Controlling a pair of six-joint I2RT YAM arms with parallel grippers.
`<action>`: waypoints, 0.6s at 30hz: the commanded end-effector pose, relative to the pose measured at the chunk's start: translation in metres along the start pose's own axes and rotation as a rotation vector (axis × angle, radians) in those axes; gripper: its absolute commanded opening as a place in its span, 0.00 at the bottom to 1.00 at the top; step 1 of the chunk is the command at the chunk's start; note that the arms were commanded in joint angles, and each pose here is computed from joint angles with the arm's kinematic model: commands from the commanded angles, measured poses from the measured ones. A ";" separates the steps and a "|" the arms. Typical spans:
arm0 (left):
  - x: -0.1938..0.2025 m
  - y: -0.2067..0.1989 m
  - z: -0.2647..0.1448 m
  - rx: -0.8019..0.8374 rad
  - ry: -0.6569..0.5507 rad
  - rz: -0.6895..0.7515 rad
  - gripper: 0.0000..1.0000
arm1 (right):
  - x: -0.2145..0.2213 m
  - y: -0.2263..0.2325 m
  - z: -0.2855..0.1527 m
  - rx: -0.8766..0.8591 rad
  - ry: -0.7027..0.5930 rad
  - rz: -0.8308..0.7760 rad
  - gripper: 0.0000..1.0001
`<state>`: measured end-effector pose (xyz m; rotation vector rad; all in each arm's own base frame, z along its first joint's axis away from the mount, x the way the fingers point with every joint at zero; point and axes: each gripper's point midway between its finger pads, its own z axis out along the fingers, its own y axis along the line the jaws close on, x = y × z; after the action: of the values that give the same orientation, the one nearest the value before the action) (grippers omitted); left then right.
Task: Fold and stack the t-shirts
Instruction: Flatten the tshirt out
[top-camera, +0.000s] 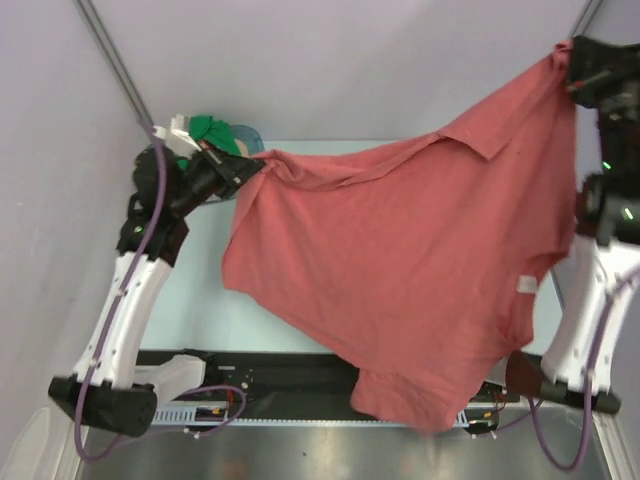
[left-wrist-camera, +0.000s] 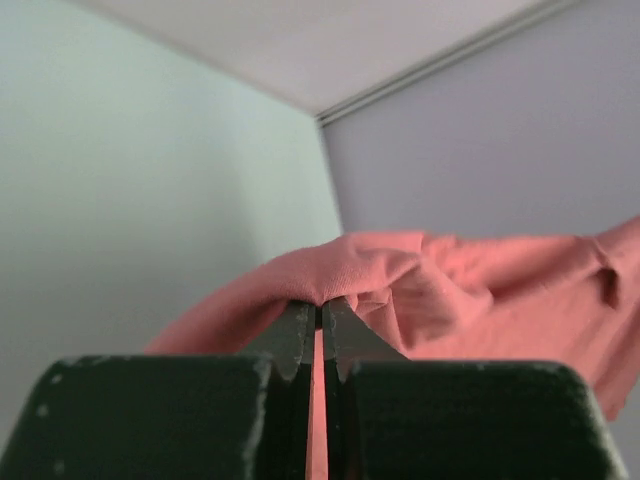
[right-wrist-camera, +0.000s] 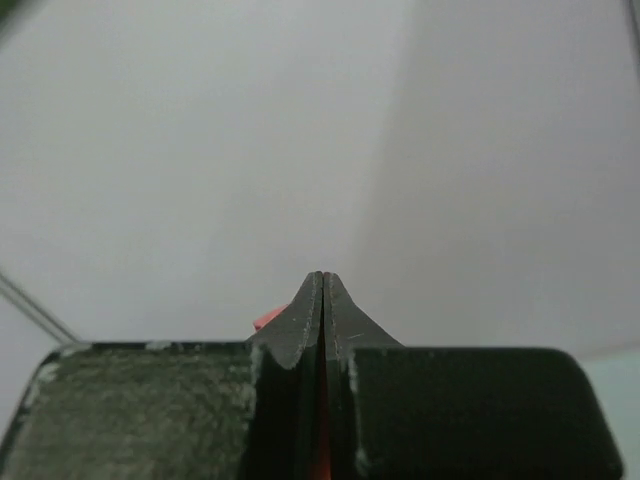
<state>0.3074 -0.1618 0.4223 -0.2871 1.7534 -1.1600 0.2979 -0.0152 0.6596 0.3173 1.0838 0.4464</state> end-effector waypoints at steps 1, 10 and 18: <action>0.001 0.047 0.037 -0.068 -0.047 -0.034 0.00 | 0.106 -0.082 0.061 0.090 0.156 0.063 0.00; 0.049 0.176 0.149 -0.205 0.109 -0.086 0.01 | 0.276 -0.190 0.134 0.125 0.376 0.116 0.00; 0.042 0.237 0.196 -0.476 0.226 0.115 0.49 | 0.403 -0.254 0.173 0.233 0.651 0.168 0.03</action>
<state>0.4981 -0.1876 0.1363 -0.4938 2.2779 -0.8891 0.6511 -0.0480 0.2810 0.5464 1.7699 0.5787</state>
